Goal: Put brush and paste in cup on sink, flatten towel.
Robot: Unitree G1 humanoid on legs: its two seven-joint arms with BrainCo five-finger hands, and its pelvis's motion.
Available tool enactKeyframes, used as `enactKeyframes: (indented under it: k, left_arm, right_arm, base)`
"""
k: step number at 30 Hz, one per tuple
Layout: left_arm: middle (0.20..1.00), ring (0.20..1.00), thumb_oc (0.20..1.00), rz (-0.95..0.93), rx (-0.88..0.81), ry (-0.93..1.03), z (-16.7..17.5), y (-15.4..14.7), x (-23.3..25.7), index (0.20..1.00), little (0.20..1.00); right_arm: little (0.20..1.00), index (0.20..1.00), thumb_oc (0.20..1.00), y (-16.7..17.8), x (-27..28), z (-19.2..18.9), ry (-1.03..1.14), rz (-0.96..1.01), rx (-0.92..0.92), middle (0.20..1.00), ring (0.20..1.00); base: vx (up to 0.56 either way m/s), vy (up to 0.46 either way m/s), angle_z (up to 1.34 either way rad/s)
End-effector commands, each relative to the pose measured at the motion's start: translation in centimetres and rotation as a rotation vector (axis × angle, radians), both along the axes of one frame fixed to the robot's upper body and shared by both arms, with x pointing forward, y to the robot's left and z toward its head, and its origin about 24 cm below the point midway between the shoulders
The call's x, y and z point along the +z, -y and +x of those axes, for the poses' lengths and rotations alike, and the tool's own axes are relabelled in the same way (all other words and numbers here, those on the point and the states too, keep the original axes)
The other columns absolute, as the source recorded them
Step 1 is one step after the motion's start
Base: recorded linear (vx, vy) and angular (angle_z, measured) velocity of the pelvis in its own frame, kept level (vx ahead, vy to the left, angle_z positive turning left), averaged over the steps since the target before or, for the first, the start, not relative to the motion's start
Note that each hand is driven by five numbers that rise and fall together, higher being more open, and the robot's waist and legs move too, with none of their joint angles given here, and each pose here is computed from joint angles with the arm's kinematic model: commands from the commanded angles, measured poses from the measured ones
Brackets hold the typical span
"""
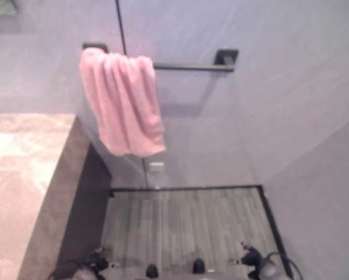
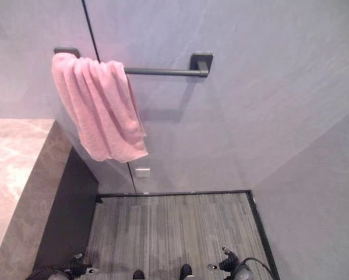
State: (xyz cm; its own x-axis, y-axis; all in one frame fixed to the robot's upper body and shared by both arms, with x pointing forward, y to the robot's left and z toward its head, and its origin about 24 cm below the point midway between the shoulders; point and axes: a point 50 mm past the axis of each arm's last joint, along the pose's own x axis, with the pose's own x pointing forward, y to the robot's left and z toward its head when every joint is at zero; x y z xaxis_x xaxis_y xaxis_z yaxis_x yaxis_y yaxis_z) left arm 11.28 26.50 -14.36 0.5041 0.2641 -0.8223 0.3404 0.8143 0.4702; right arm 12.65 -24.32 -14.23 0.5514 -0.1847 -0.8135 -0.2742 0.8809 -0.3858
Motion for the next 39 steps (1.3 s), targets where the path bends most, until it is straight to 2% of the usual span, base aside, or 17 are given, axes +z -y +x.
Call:
enactKeyframes:
  k: [1, 6, 11, 15, 22, 25, 27, 33, 39]
  left_arm:
    - [1.000, 1.000, 1.000, 0.021, -0.013, 0.062, 0.8, -0.4, 0.5, 1.000, 1.000]
    - [1.000, 1.000, 1.000, -0.016, -0.048, 0.099, 1.5, 0.5, 0.7, 1.000, 1.000]
    - [1.000, 1.000, 1.000, -0.013, -0.074, 0.136, 2.9, 1.0, 1.0, 1.000, 1.000]
    - [1.000, 1.000, 1.000, -0.037, -0.055, 0.149, 3.0, 1.3, 1.0, 1.000, 1.000]
    - [1.000, 1.000, 1.000, -0.060, -0.089, 0.253, 4.3, 1.5, 2.3, 1.000, 1.000]
    - [1.000, 1.000, 1.000, -0.067, -0.093, 0.313, 4.9, 1.0, 3.3, 1.000, 1.000]
    - [1.000, 1.000, 1.000, -0.073, -0.085, 0.341, 5.2, 0.8, 3.8, 1.000, 1.000]
    - [1.000, 1.000, 1.000, -0.028, -0.200, 0.399, 7.0, 0.9, 5.2, 1.000, 1.000]
    - [1.000, 1.000, 1.000, -0.038, -0.220, 0.453, 6.5, 0.3, 6.6, 1.000, 1.000]
  right_arm:
    - [1.000, 1.000, 1.000, 0.3, 0.9, 1.4, 0.102, 0.034, -0.062, 1.000, 1.000]
    - [1.000, 1.000, 1.000, -0.4, 1.4, 2.4, 0.162, 0.065, -0.061, 1.000, 1.000]
    - [1.000, 1.000, 1.000, -1.3, 1.8, 3.2, 0.184, 0.056, 0.036, 1.000, 1.000]
    - [1.000, 1.000, 1.000, -0.6, 1.7, 3.0, 0.153, 0.020, 0.069, 1.000, 1.000]
    - [1.000, 1.000, 1.000, 0.2, 3.4, 4.5, 0.260, 0.004, 0.098, 1.000, 1.000]
    - [1.000, 1.000, 1.000, 0.5, 4.2, 5.0, 0.315, 0.045, 0.052, 1.000, 1.000]
    - [1.000, 1.000, 1.000, 0.6, 4.5, 5.3, 0.339, 0.055, 0.031, 1.000, 1.000]
    - [1.000, 1.000, 1.000, 0.9, 5.5, 6.7, 0.392, 0.027, 0.033, 1.000, 1.000]
    - [1.000, 1.000, 1.000, -0.5, 5.9, 7.2, 0.424, 0.075, 0.064, 1.000, 1.000]
  base:
    - [0.00, 0.089, -0.17]
    - [0.08, -0.011, -0.01]
    - [0.15, -0.124, 0.11]
    - [0.23, -0.202, 0.24]
    - [0.18, -0.156, 0.17]
    - [0.06, -0.079, 0.21]
    - [0.02, 0.006, 0.18]
    - [0.04, 0.208, 0.19]
    - [0.07, 0.197, -0.40]
